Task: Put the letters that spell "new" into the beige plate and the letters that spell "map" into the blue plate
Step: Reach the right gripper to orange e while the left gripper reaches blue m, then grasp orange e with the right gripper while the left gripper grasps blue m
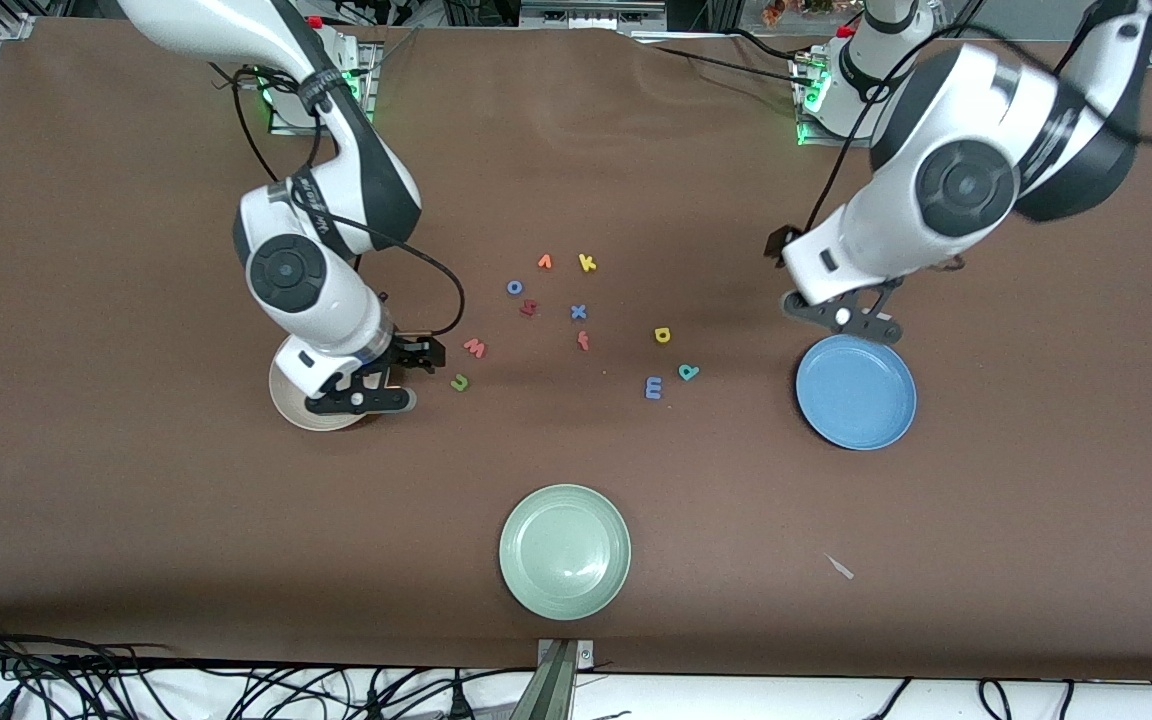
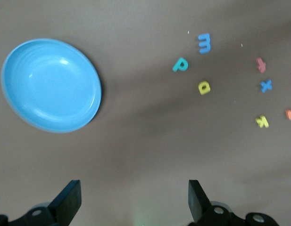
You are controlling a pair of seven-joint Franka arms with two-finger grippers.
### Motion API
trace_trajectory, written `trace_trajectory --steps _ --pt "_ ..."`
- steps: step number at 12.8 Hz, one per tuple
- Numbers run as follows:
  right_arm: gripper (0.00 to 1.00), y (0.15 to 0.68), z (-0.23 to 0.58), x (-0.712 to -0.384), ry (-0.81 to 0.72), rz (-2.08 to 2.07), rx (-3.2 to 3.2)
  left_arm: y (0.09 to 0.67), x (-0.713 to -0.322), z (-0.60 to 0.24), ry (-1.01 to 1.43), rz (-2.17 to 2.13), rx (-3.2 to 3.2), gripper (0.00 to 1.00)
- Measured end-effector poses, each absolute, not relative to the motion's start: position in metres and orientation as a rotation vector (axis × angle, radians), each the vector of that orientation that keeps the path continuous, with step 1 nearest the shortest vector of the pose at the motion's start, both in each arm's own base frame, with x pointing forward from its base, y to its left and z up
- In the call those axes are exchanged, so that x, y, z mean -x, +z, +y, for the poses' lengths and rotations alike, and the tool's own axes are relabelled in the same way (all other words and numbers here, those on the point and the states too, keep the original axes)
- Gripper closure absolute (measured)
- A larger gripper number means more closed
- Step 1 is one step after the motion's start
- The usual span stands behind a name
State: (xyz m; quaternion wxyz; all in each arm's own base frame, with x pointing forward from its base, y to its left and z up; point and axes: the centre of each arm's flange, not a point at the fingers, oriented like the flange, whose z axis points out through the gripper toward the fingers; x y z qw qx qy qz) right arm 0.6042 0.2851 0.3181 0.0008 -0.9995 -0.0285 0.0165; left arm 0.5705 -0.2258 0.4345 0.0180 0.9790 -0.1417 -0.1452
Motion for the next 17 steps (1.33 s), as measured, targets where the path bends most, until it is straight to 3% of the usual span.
trace_trajectory --steps 4,9,17 --pt "0.00 0.273 0.298 -0.575 0.016 -0.039 3.132 0.358 -0.598 -0.234 -0.431 -0.411 -2.991 0.00" --pt "0.00 0.231 0.286 -0.551 -0.027 -0.030 3.122 0.292 -0.589 -0.315 -0.312 -0.328 -3.032 0.00" --pt "0.00 0.197 0.270 -0.527 -0.122 -0.022 3.094 0.267 -0.610 -0.342 -0.083 -0.427 -3.037 0.00"
